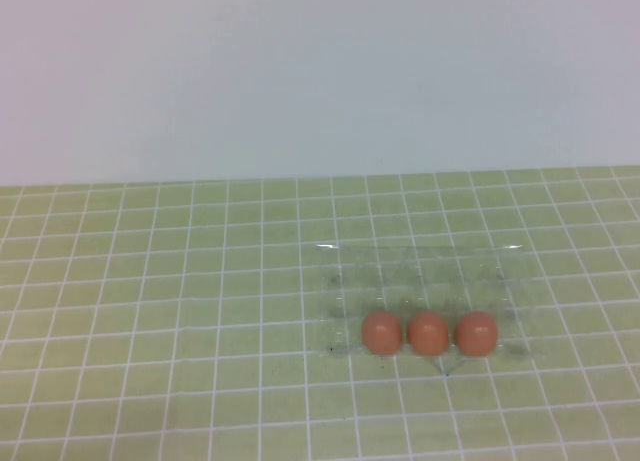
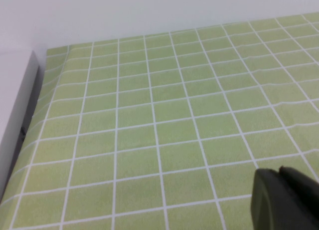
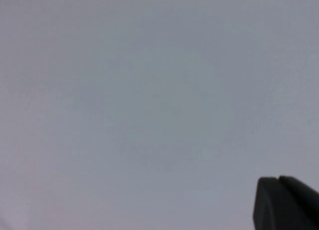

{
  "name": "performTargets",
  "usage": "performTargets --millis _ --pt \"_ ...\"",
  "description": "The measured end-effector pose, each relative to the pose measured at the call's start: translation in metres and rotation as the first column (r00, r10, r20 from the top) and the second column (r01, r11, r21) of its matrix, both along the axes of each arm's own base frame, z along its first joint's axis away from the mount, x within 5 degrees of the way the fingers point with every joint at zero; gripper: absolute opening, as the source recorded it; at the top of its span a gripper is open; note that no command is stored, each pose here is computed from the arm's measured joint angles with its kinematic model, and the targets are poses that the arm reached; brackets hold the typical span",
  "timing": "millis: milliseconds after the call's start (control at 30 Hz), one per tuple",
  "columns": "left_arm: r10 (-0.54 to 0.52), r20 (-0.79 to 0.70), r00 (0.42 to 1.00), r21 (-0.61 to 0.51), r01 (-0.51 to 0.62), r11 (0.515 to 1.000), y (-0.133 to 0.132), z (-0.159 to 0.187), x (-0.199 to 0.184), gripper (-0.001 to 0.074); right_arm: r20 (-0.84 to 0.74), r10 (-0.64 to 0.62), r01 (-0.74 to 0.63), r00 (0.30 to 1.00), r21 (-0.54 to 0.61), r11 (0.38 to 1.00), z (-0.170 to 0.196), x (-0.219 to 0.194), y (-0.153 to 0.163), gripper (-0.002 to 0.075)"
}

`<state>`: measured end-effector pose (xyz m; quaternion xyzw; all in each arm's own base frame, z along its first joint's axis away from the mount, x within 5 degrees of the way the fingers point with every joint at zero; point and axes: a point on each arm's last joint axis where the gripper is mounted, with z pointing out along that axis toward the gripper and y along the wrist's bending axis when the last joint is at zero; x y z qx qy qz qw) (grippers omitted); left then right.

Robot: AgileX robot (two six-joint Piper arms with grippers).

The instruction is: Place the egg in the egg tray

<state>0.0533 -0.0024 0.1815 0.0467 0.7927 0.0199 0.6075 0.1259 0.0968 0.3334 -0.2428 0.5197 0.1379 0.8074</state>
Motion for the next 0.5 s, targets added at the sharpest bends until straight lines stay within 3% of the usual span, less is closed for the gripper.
performTargets --millis 133,233,333,500 --pt "0.000 0.000 1.000 0.000 0.000 1.000 0.000 0.000 0.000 -0.0002 0.007 -0.003 0.003 1.000 0.008 1.000 -0.016 -0.015 -0.013 -0.0001" --pt "0.000 0.000 1.000 0.000 0.000 1.000 0.000 0.000 0.000 -0.0002 -0.075 0.002 -0.004 0.997 -0.023 1.000 -0.031 -0.019 -0.018 -0.0001" --pt "0.000 0.000 1.000 0.000 0.000 1.000 0.000 0.000 0.000 -0.0002 -0.199 -0.028 0.007 0.980 -0.107 0.994 -0.045 -0.022 -0.025 -0.0001" --pt "0.000 0.000 1.000 0.000 0.000 1.000 0.000 0.000 0.000 -0.0002 -0.376 -0.214 0.100 0.902 -0.301 0.948 -0.070 -0.030 -0.051 -0.0001"
